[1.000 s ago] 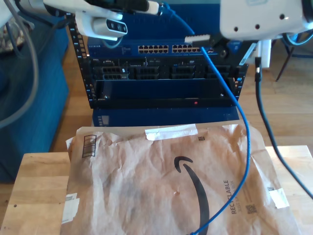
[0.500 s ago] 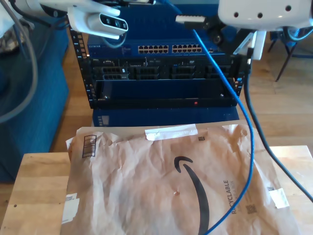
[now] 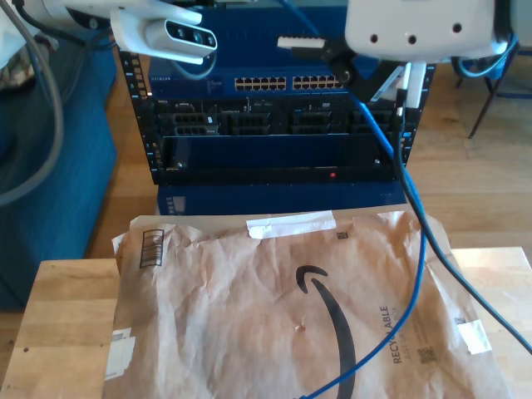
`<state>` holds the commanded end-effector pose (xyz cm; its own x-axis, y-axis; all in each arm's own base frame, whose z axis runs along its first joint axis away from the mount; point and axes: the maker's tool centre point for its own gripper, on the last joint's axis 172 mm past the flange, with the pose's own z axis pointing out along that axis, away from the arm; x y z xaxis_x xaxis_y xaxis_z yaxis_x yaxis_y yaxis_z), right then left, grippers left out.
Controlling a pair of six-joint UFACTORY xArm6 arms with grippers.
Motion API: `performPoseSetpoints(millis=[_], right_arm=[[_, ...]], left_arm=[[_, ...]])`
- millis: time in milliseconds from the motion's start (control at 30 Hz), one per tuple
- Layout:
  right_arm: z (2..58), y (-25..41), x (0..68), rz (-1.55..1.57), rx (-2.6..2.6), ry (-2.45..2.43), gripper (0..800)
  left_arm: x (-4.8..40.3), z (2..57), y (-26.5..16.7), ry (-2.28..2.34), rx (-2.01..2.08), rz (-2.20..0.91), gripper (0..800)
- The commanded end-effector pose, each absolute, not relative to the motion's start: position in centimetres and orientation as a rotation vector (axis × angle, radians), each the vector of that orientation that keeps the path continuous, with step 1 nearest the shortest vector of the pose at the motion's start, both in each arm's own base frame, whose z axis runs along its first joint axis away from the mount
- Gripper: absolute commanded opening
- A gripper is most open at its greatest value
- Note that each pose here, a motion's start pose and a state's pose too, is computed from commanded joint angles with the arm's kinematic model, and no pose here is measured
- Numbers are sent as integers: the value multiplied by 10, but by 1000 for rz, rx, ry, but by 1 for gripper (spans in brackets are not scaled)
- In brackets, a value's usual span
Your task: Grab the cable and plug it in
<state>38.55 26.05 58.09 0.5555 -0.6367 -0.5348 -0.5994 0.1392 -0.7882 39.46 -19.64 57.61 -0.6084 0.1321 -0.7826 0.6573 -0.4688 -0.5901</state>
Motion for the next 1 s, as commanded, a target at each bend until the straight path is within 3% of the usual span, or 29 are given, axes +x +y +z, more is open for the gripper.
performPoseSetpoints(millis=[467,1000], right_arm=[[586,262,389,-33,-1493,1100,454],[582,273,385,2,-1502,1094,318]], left_arm=[[395,576,-196,1376,1153,-2136,36],[395,577,-197,1376,1153,-2133,36]])
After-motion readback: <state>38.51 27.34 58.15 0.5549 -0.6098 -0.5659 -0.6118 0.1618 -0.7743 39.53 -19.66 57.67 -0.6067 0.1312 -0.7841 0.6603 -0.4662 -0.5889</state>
